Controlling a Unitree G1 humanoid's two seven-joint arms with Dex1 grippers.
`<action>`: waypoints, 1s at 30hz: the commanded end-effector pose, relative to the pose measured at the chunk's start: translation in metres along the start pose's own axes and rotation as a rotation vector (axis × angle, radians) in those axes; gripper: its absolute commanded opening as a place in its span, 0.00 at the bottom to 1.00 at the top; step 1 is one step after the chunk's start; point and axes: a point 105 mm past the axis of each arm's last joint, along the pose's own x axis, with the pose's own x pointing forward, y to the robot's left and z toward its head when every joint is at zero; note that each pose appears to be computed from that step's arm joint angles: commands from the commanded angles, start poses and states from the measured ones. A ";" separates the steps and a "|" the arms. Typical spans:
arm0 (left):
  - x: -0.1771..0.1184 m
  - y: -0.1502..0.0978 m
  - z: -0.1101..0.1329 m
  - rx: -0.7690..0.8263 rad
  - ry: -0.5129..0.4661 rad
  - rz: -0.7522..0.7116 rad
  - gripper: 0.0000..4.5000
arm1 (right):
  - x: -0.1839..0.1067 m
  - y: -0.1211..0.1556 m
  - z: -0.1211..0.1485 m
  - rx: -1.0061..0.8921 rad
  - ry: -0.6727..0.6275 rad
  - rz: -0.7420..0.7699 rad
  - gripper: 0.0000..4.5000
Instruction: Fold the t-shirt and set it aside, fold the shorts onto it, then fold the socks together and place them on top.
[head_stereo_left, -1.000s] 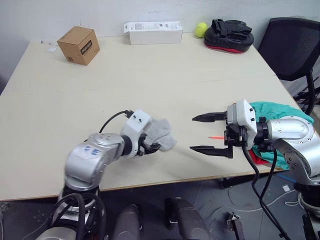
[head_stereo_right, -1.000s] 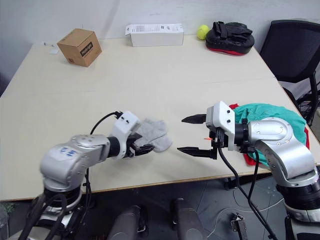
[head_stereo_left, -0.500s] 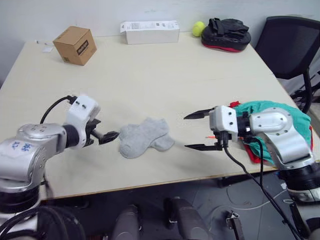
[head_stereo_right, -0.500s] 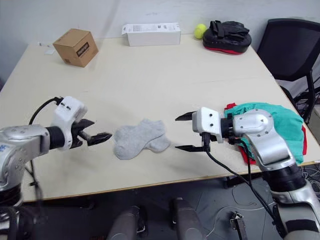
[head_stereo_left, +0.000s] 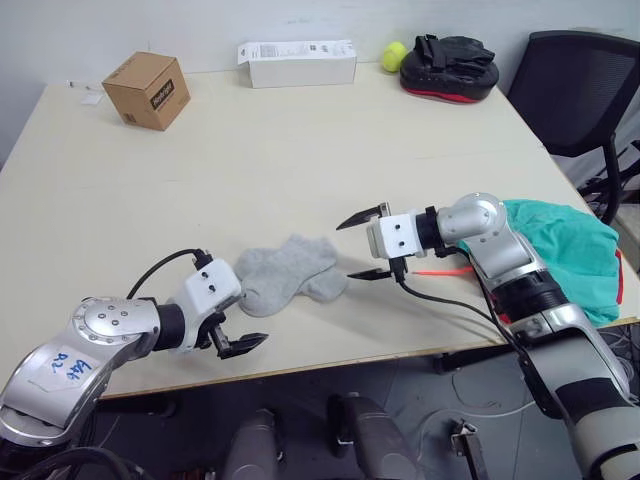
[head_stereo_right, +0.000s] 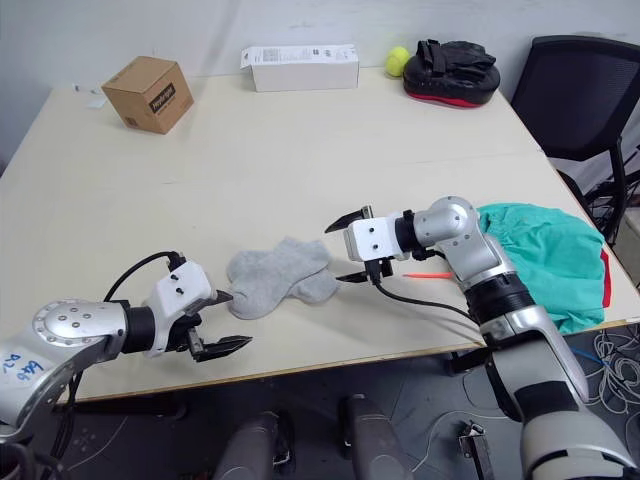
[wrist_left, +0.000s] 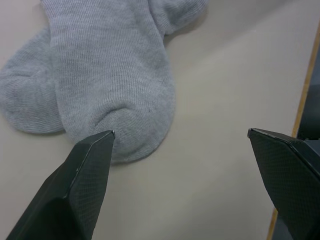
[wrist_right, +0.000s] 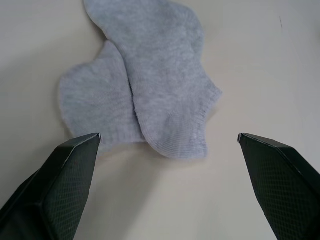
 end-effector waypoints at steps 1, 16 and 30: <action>0.010 0.001 -0.003 0.032 0.001 0.060 0.95 | 0.008 -0.010 0.002 -0.095 0.006 -0.020 1.00; 0.024 0.001 -0.018 0.019 0.028 0.070 0.00 | 0.037 -0.017 -0.006 -0.232 0.054 -0.054 0.85; 0.014 0.001 -0.014 -0.005 0.016 0.054 0.00 | 0.030 -0.022 -0.002 -0.220 0.020 -0.059 0.00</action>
